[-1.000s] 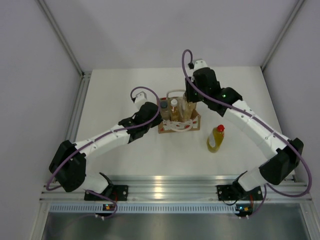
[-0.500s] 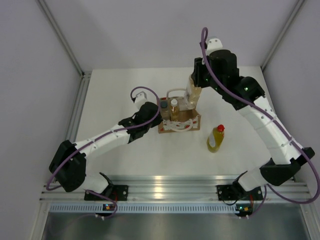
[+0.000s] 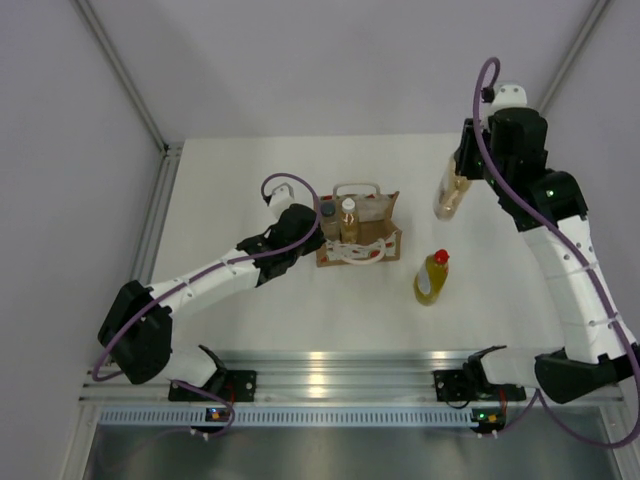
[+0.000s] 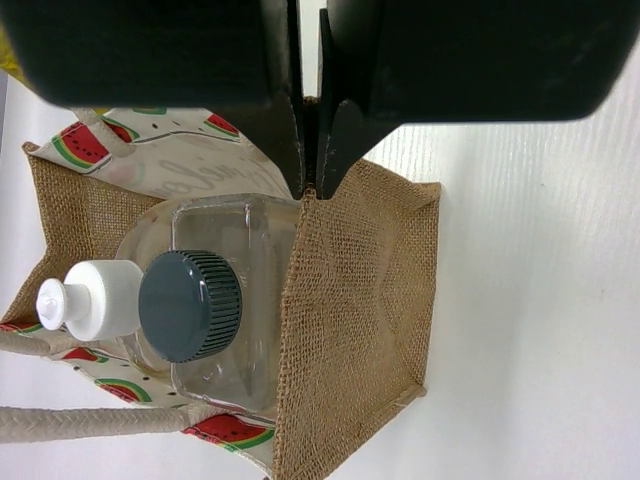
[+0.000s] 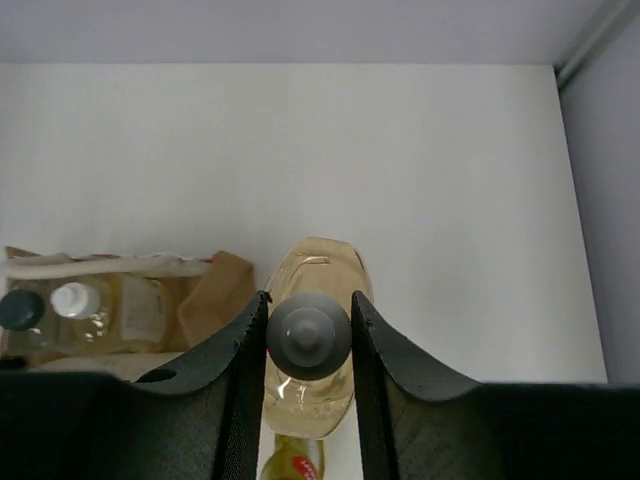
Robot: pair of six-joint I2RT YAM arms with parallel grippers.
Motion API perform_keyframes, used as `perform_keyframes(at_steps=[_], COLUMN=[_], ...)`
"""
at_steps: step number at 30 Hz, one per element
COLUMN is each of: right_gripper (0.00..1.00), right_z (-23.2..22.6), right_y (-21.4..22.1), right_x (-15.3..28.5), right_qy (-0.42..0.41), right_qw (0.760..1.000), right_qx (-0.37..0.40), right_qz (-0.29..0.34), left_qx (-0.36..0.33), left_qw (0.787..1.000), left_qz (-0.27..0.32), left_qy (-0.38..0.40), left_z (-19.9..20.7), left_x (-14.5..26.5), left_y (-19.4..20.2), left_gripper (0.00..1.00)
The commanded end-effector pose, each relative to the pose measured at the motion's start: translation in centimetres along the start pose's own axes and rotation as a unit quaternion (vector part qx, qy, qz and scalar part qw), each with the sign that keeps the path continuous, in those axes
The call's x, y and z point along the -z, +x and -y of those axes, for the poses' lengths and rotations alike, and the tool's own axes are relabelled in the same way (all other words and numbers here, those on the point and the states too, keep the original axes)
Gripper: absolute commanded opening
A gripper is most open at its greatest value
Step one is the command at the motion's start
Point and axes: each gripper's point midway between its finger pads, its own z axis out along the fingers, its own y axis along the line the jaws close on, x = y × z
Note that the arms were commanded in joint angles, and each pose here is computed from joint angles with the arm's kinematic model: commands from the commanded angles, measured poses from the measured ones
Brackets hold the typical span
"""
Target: Take the personal care products out of the canvas bag
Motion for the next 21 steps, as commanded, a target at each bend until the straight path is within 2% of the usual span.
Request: perform_keyframes(at_steps=[1, 3, 5, 6, 7, 12, 21], right_gripper=[0.00, 0.00, 0.00, 0.00, 0.00, 0.00, 0.00], right_z=[1.2, 1.9, 2.3, 2.4, 2.3, 2.7, 1.8], right_y=[-3.1, -1.0, -1.1, 1.1, 0.7, 5.2, 7.7], right_x=[0.0, -1.9, -3.0, -4.4, -5.1, -9.2, -14.9], right_qy=[-0.007, -0.005, -0.005, -0.010, -0.014, -0.028, -0.046], right_qw=[0.996, 0.998, 0.996, 0.997, 0.995, 0.997, 0.997], right_qx=[-0.014, -0.013, -0.007, 0.004, 0.007, 0.007, 0.027], right_qz=[0.085, 0.067, 0.089, 0.073, 0.094, 0.071, 0.050], left_qx=[-0.011, -0.011, -0.012, -0.013, -0.014, -0.018, -0.026], left_qw=[0.999, 0.999, 0.999, 0.999, 0.999, 0.999, 0.998], left_qz=[-0.028, -0.033, -0.038, -0.043, -0.045, -0.051, -0.052], left_qy=[-0.010, -0.010, -0.007, -0.003, -0.004, -0.006, -0.004], left_z=[-0.7, -0.6, -0.3, -0.1, -0.1, -0.2, -0.4], left_x=[-0.2, -0.5, -0.6, -0.7, -0.8, -1.1, -0.9], left_y=[1.6, 1.8, 1.9, 2.1, 2.2, 2.6, 2.6], left_gripper=[0.00, 0.00, 0.00, 0.00, 0.00, 0.00, 0.00])
